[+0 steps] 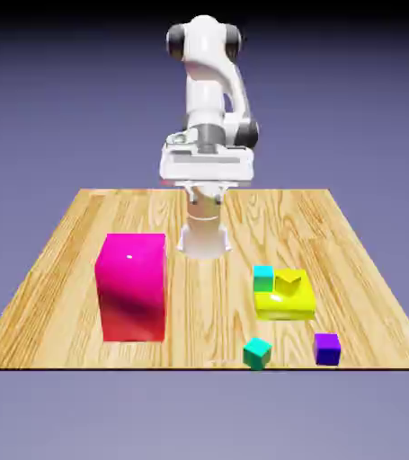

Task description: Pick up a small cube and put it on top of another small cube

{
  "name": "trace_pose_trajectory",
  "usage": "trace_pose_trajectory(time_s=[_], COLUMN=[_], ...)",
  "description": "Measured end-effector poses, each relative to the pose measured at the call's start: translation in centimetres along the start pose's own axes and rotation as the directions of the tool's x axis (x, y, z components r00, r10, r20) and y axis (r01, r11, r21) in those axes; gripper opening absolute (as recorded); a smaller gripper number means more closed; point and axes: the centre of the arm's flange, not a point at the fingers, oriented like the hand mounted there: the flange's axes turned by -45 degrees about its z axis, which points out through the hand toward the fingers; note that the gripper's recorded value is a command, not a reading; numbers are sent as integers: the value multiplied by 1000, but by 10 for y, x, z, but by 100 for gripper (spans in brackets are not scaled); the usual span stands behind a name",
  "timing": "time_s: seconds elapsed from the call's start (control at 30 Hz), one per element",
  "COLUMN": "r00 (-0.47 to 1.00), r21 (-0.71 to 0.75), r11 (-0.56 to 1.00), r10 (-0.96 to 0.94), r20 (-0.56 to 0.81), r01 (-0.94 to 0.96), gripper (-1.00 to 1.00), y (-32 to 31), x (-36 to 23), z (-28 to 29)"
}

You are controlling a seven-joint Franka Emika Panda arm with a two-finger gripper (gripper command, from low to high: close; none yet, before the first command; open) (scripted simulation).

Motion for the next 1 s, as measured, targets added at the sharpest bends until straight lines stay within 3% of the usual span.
trace_pose_trajectory(time_s=[0.43, 0.73, 1.0], r00=[948, 891, 880], r21=[96, 2, -73], r11=[986, 991, 995], r10=[101, 116, 98], r20=[303, 438, 465], r01=[-136, -130, -72], gripper=[0, 0, 0], y=[-125, -217, -276], x=[-16, -70, -123], z=[131, 210, 260])
